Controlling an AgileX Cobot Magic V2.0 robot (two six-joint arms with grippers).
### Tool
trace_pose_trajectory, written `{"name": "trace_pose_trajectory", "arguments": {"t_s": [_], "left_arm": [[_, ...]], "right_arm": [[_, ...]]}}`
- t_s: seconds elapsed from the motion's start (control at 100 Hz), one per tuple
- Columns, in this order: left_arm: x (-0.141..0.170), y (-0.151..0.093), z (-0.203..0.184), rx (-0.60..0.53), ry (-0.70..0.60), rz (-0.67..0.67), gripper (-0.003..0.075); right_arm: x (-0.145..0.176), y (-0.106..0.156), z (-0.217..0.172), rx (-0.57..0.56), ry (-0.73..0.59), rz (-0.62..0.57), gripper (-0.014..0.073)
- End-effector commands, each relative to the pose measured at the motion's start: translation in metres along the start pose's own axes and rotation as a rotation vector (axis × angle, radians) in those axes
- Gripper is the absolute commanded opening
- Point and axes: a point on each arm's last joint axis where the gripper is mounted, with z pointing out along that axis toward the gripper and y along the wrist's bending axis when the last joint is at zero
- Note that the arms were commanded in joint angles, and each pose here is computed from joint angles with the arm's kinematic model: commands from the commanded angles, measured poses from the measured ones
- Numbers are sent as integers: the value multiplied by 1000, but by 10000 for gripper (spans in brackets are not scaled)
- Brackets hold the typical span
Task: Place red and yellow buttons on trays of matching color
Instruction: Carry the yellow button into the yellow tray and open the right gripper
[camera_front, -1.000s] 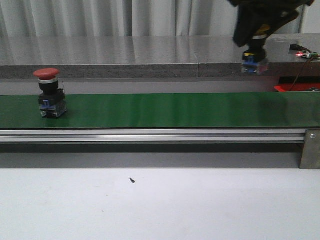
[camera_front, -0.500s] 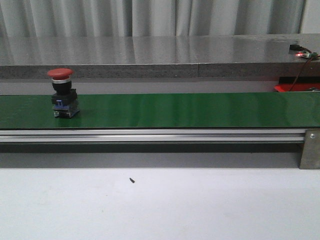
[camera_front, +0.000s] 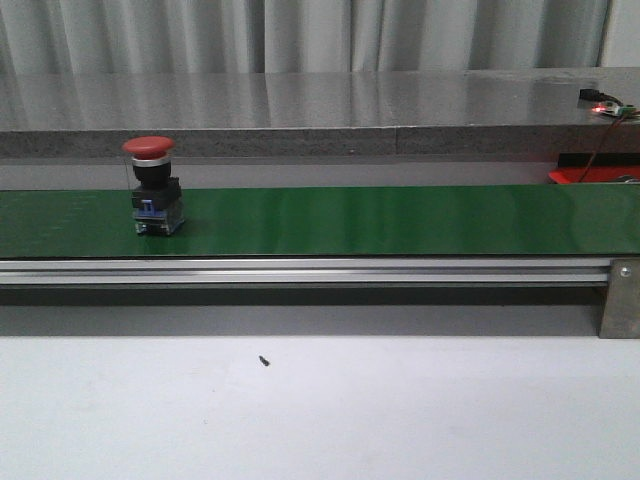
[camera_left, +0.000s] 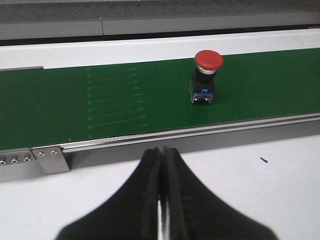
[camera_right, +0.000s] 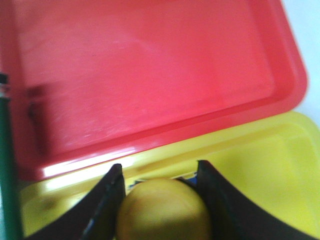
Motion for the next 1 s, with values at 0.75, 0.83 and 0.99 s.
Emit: {"name": "trace_pose_trajectory", "arguments": {"t_s": [0.75, 0.83, 0.99], "left_arm": [[-14, -1, -4, 3, -89, -15, -20], [-14, -1, -4, 3, -89, -15, -20], [-14, -1, -4, 3, -89, -15, -20]], "right_arm": [[27, -47, 64, 90, 25, 117, 182], [29, -47, 70, 87, 39, 119, 185], [30, -48, 72, 91, 42, 114, 228]]}}
